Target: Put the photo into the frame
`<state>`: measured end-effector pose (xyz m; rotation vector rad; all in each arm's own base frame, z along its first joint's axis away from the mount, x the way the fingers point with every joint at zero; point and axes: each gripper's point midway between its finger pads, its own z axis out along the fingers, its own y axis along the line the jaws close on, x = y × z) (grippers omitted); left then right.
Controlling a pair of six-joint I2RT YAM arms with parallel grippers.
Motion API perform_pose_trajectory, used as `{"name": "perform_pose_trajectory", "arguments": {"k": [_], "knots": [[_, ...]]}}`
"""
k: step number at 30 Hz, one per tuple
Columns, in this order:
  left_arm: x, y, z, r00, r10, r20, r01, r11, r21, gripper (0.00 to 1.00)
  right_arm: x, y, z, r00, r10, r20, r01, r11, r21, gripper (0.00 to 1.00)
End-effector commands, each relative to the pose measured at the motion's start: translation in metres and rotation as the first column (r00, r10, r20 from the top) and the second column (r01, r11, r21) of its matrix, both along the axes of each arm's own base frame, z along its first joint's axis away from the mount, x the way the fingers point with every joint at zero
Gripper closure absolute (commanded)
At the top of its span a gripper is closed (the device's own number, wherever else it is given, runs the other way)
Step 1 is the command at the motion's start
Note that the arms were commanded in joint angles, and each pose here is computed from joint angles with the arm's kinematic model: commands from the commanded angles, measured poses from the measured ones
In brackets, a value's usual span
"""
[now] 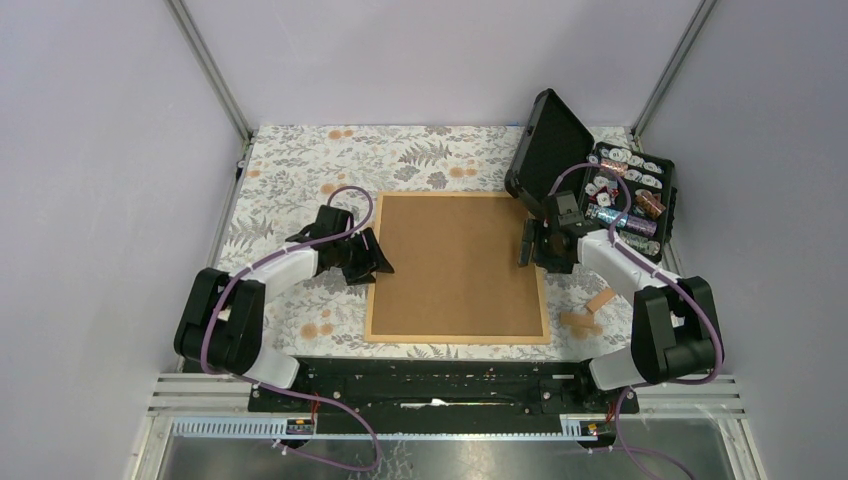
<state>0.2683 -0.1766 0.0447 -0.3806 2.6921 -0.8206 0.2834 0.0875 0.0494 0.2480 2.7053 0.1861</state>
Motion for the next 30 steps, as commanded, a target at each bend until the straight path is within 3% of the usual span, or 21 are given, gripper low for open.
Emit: {"name": "perform_pose_trajectory", "arguments": {"k": [1,5,9,22,24,27,30], "knots": [[-0.014,0.003,-0.021,0.997,-0.012,-0.075,0.016,0.999,0.05,0.39,-0.002,-0.002,-0.015,1.0,0.002,-0.022,-0.002,1.0,0.01,0.24],[-0.015,0.003,-0.025,0.996,-0.021,-0.087,0.026,0.998,0.058,0.4,-0.003,0.018,-0.036,0.997,0.052,-0.048,-0.047,0.993,0.109,0.29],[-0.021,-0.01,-0.032,0.995,-0.045,-0.092,0.052,0.996,0.073,0.48,-0.005,0.035,-0.047,0.995,0.079,-0.057,-0.066,0.978,0.199,0.34],[-0.056,-0.071,-0.075,0.968,-0.158,-0.195,0.189,0.97,0.15,0.56,-0.013,0.062,-0.044,0.995,0.087,-0.052,-0.064,0.938,0.341,0.36],[-0.057,-0.075,-0.081,0.962,-0.173,-0.213,0.216,0.956,0.2,0.54,-0.016,0.064,-0.046,0.995,0.082,-0.06,-0.055,0.932,0.358,0.36],[-0.058,-0.07,-0.09,0.958,-0.164,-0.237,0.234,0.922,0.309,0.4,-0.016,0.065,-0.044,0.995,0.078,-0.056,-0.052,0.931,0.361,0.36],[-0.05,-0.064,-0.076,0.971,-0.173,-0.166,0.229,0.876,0.425,0.31,-0.013,0.059,-0.038,0.996,0.076,-0.047,-0.056,0.943,0.327,0.35]]}}
